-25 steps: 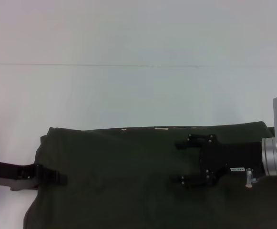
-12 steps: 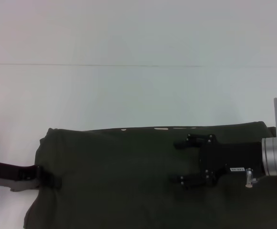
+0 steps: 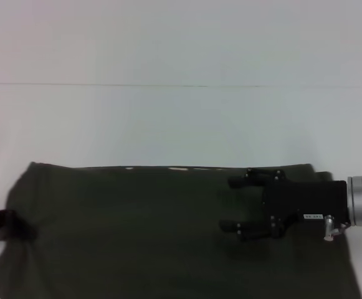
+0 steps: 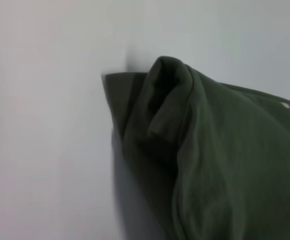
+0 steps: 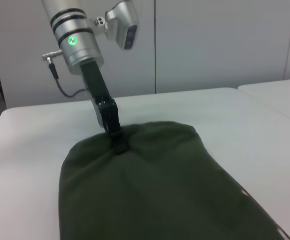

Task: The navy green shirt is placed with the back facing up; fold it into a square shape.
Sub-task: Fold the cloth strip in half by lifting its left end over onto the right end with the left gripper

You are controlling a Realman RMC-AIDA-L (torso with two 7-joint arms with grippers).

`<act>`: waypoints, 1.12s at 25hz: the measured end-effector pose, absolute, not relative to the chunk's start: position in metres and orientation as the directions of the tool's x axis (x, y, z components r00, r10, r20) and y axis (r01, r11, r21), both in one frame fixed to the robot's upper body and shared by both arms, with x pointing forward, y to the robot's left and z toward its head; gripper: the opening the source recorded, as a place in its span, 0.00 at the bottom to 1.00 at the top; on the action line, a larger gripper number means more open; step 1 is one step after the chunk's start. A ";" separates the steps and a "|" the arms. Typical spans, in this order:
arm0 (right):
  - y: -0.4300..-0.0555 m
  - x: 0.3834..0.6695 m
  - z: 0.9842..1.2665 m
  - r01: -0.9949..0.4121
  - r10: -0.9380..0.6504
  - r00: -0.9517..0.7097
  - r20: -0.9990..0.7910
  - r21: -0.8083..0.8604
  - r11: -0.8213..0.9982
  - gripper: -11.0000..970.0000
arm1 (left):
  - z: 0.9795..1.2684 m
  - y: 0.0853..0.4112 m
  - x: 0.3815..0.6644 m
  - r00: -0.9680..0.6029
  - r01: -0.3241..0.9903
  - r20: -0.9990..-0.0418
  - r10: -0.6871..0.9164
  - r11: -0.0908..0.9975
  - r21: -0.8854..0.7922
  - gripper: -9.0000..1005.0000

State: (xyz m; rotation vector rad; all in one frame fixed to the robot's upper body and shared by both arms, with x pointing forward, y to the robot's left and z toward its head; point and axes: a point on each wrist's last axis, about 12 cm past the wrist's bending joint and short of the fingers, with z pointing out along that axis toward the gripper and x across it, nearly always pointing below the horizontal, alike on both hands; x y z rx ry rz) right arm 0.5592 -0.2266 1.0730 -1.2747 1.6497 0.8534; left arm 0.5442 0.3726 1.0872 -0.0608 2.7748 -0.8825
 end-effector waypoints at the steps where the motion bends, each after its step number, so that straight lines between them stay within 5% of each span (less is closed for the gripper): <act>1: -0.227 0.559 1.073 -0.970 -0.379 -0.109 -0.919 0.014 0.245 0.96 | 1.090 0.377 0.545 -0.972 0.025 -0.207 -0.111 0.828 -0.560 0.06; 14: -0.232 0.558 1.069 -0.956 -0.362 -0.132 -0.923 0.023 0.292 0.96 | 1.113 0.402 0.546 -0.966 -0.036 -0.203 -0.158 0.864 -0.502 0.06; 28: -0.244 0.556 1.064 -0.927 -0.337 -0.161 -0.928 0.025 0.374 0.96 | 1.178 0.371 0.560 -0.970 -0.006 -0.163 -0.178 0.693 -0.721 0.06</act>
